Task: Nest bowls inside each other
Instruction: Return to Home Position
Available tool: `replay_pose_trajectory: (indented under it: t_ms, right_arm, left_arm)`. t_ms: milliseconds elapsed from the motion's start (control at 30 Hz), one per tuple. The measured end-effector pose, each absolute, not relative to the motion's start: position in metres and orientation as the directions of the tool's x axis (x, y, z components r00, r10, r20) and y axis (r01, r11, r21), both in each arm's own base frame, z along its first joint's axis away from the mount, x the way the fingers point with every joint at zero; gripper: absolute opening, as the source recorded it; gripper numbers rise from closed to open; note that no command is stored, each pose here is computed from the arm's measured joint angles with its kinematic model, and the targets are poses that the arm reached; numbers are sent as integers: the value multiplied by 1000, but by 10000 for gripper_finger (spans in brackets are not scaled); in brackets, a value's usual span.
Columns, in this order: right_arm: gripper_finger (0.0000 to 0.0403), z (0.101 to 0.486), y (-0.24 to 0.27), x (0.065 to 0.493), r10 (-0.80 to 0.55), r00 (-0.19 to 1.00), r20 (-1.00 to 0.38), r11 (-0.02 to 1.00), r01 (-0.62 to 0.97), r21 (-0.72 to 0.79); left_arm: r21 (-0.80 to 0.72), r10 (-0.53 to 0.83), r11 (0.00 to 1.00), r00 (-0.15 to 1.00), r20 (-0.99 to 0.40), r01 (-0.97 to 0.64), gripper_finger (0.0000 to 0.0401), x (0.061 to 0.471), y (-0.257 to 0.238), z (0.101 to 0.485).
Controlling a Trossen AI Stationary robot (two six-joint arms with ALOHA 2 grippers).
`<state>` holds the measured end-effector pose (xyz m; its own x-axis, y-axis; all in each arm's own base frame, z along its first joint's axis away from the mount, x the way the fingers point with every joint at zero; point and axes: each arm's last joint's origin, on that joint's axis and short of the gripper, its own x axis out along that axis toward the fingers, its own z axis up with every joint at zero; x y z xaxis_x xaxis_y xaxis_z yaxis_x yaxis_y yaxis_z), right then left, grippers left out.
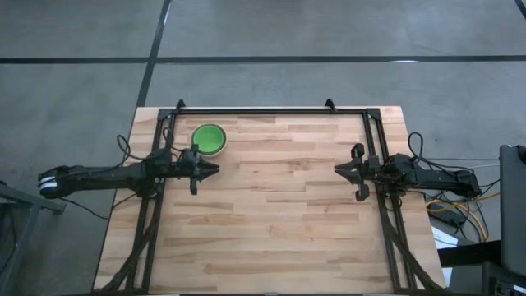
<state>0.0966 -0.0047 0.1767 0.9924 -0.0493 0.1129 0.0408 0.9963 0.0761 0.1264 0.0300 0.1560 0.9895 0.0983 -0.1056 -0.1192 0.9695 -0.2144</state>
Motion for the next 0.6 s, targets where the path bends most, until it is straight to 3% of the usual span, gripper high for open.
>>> replay_pose_trajectory:
  t_ms: [600]
  right_arm:
    - [52,177,-5,97,-49,992,114,996,41,75]
  left_arm:
    - [-196,98,973,989,-110,-118,67,126,30,156]
